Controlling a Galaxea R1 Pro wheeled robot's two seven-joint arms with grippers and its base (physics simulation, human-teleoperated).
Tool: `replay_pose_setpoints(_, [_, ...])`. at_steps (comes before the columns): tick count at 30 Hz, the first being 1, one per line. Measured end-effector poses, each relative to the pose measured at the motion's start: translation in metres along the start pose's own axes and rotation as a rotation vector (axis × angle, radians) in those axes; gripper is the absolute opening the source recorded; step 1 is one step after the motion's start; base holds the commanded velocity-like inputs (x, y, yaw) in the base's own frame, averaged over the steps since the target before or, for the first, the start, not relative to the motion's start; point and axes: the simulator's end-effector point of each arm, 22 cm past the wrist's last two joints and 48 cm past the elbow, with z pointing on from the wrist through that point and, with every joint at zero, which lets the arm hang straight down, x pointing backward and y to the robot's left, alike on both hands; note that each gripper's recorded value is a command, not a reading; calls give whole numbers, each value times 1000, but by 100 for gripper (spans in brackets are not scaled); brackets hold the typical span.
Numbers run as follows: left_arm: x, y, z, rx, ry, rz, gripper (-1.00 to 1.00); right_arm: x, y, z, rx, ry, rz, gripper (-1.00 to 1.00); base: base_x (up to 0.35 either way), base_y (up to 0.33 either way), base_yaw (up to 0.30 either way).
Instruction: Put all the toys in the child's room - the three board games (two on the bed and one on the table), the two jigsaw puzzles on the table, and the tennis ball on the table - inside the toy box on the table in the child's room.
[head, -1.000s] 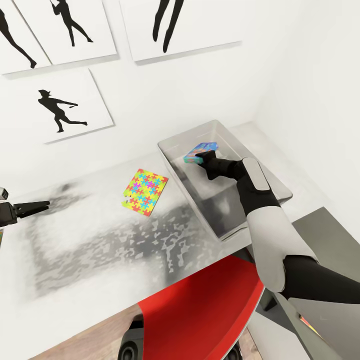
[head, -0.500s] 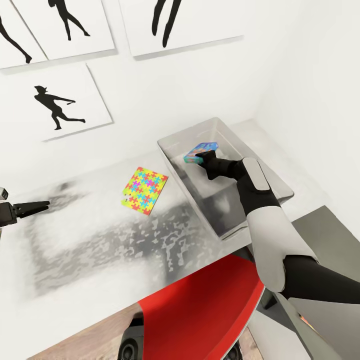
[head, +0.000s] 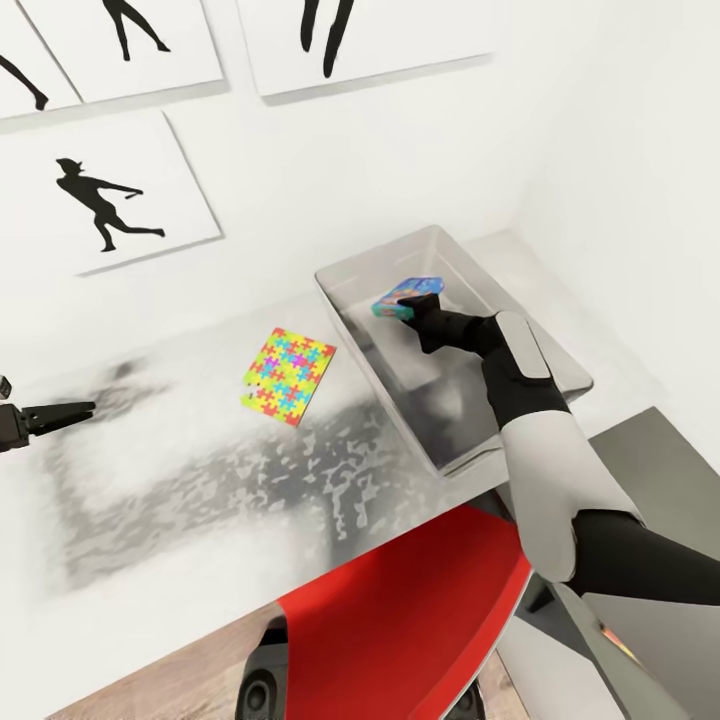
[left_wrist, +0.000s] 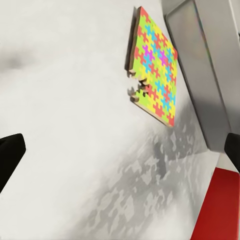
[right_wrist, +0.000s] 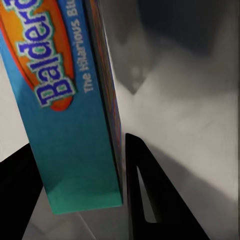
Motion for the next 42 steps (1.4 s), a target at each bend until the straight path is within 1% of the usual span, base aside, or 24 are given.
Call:
replay_pose_setpoints(25, [0,0,0,0,1,-1,100,-3,-1,-1,0,-5,-5,-100,0,0,0])
replay_pose_setpoints(26, [0,0,0,0,1,-1,100,-3,-1,-1,0,-5,-4,100,0,0,0])
replay_pose_setpoints(27, [0,1,1,-1,1,-1,100,-2,-18,3,46,0,-26,100,0,0,0])
replay_pose_setpoints(30, [0,1,1,-1,1,-1,100,-2,-18,3,43,2,-27,100,0,0,0])
replay_pose_setpoints(32, [0,1,1,-1,2,-1,100,-1,-12,3,11,3,-21,100,0,0,0])
replay_pose_setpoints(36, [0,1,1,-1,2,-1,100,-3,2,2,-65,0,-32,100,0,0,0])
replay_pose_setpoints(39, [0,1,1,-1,2,-1,100,-12,2,-2,-82,-13,-35,100,0,0,0])
replay_pose_setpoints(42, [0,1,1,-1,2,-1,100,-15,1,-3,-82,-17,-37,100,0,0,0])
